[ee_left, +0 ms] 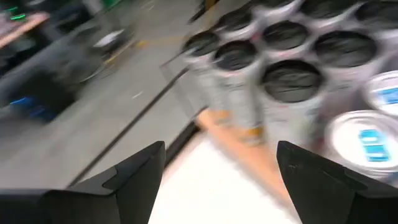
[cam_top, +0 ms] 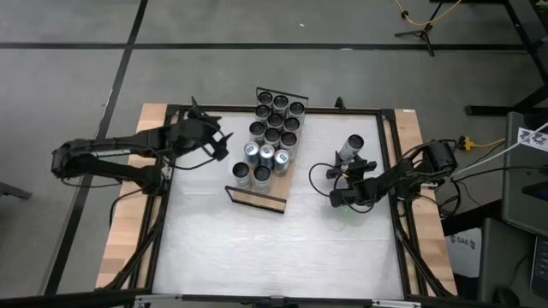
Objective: Place canned beverage on shelf
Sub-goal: Move the blue soda can to the top right of the table
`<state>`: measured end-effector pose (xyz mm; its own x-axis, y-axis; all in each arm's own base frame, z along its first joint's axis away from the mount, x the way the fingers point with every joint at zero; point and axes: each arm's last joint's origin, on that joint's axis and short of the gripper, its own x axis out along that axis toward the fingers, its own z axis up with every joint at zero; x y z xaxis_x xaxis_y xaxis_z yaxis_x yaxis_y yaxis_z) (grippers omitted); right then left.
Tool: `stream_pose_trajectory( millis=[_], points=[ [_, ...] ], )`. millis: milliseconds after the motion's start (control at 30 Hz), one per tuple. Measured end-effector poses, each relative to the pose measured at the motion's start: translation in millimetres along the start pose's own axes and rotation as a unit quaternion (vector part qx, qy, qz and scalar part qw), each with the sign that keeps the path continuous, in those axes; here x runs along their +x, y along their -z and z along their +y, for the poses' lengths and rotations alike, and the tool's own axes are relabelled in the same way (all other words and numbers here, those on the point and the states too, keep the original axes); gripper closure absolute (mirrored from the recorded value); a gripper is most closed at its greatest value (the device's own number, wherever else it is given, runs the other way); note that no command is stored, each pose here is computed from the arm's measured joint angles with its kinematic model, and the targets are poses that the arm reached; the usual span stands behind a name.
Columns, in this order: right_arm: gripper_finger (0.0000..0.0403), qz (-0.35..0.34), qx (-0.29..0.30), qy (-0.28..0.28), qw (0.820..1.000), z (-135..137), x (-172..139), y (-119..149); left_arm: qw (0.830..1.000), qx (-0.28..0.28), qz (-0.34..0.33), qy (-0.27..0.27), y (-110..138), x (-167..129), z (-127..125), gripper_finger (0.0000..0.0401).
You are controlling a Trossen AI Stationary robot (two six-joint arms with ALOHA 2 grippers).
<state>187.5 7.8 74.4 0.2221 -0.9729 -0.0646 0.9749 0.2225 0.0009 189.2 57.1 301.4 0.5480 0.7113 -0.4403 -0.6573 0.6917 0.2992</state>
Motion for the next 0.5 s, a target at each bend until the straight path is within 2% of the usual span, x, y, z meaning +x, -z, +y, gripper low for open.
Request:
stream_pose_trajectory(
  millis=[133,300,500],
  points=[
    [0.0139,0.001,0.004,-0.001,1.0,1,0,0,0.992,-0.037,-0.086,0.079,23,-1,10,0.0099],
    [0.0139,0.004,0.007,-0.002,1.0,1,0,0,0.981,-0.066,-0.145,0.108,58,-11,28,0.0099],
    [0.0139,0.008,0.013,-0.004,1.0,2,0,0,0.951,-0.081,-0.189,0.231,89,-18,30,0.01]
  ],
)
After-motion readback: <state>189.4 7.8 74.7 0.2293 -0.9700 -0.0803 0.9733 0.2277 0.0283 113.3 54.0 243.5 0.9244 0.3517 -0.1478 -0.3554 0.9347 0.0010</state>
